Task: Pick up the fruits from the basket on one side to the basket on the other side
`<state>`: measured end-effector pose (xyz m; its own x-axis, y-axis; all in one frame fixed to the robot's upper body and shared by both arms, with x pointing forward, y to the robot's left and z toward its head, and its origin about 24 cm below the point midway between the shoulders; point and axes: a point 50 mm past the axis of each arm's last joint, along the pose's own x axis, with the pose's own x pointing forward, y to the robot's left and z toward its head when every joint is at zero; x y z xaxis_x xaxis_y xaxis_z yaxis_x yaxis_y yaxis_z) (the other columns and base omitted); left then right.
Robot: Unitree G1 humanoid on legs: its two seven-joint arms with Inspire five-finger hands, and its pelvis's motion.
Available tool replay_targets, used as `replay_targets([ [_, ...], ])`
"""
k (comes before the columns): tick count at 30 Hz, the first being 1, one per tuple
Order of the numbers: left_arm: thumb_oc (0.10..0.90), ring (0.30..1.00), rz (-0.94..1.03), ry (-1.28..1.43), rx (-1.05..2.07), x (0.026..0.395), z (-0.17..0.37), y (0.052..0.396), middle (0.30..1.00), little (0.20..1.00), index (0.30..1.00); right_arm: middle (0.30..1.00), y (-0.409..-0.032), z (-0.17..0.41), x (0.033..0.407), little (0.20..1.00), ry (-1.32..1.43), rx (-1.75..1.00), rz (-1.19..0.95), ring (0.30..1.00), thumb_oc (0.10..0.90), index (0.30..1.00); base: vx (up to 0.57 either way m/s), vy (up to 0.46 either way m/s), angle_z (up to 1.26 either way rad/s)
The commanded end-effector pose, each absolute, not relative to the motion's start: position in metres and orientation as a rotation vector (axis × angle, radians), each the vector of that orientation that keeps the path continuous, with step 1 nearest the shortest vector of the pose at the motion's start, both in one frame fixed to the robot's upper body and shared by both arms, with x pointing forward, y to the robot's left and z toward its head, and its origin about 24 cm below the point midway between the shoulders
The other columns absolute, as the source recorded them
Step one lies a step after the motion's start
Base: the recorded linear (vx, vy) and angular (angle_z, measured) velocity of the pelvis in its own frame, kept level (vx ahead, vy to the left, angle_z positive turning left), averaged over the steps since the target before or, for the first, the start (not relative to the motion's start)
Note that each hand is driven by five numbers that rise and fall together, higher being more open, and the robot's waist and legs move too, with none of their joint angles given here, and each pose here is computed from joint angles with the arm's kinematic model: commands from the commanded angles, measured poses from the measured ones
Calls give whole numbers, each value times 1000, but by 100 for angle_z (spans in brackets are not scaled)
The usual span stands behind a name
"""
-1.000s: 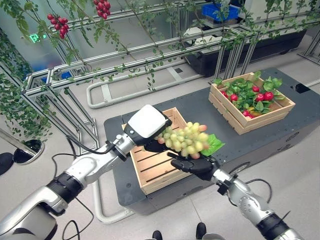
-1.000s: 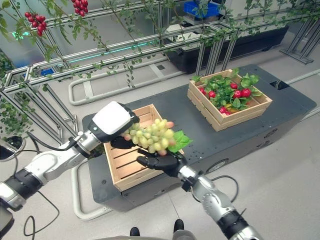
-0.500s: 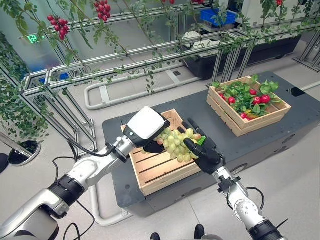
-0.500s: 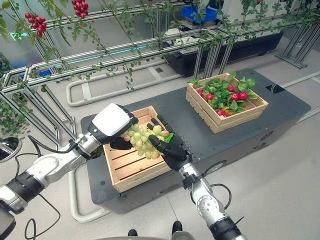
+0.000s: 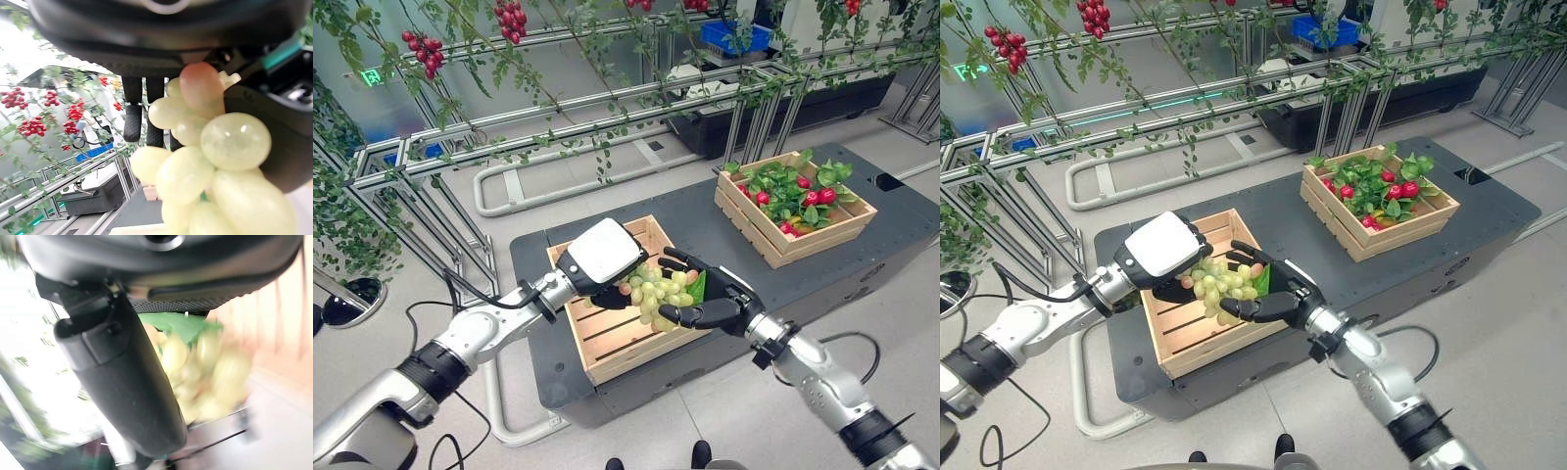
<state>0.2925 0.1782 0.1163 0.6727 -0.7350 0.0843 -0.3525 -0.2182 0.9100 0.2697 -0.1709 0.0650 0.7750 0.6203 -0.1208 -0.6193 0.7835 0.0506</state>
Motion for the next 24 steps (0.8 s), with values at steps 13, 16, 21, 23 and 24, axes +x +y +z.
replay_targets([
  [13,400,300,-234,-1174,1885,315,223,153,300,300,300,900,-171,153,308,900,-18,-374,742,900,800,900,0,0,0],
  [16,400,300,-236,-1192,1869,314,223,149,300,300,300,900,-167,145,309,900,9,-286,763,900,800,900,0,0,0],
  [21,400,300,-252,-1211,1860,315,221,143,300,300,300,900,-157,135,310,900,53,-166,810,900,800,900,0,0,0],
  [23,400,300,-259,-1221,1858,315,221,140,300,300,300,900,-151,130,310,900,77,-111,839,900,800,900,0,0,0],
  [24,400,300,-264,-1225,1858,315,220,140,300,300,300,900,-148,128,309,900,92,-80,858,900,800,900,0,0,0],
])
